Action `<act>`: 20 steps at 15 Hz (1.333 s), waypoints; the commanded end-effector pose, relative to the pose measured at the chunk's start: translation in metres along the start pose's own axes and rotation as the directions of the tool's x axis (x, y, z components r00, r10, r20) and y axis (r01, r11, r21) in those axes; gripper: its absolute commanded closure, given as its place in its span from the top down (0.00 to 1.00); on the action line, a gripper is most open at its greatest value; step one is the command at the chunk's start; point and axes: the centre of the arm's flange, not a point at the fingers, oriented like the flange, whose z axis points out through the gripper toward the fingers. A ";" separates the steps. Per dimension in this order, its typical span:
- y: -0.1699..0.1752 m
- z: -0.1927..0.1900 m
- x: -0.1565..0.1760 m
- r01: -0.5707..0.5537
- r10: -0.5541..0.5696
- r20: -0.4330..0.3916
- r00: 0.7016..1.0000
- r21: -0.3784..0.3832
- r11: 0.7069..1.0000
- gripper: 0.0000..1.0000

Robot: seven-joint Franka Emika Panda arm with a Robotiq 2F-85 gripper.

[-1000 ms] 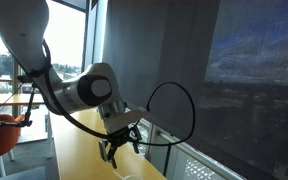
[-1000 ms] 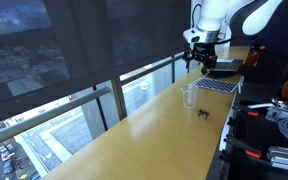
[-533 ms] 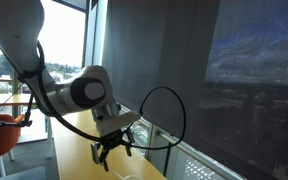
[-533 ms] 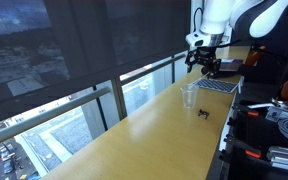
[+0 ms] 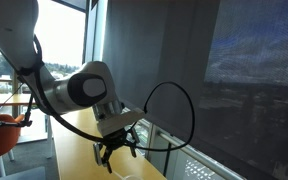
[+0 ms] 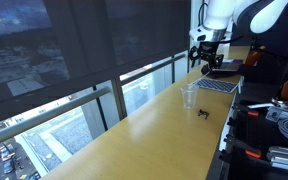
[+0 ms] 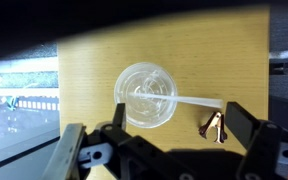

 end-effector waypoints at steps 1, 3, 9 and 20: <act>-0.001 -0.002 -0.012 -0.025 0.025 -0.003 1.000 -0.004 1.000 1.00; 0.001 0.001 -0.013 -0.029 0.029 0.000 1.000 -0.002 1.000 1.00; 0.015 0.002 -0.016 -0.037 0.037 0.005 0.999 -0.011 0.999 1.00; 0.073 0.007 -0.038 -0.131 0.131 0.003 0.991 -0.033 0.991 1.00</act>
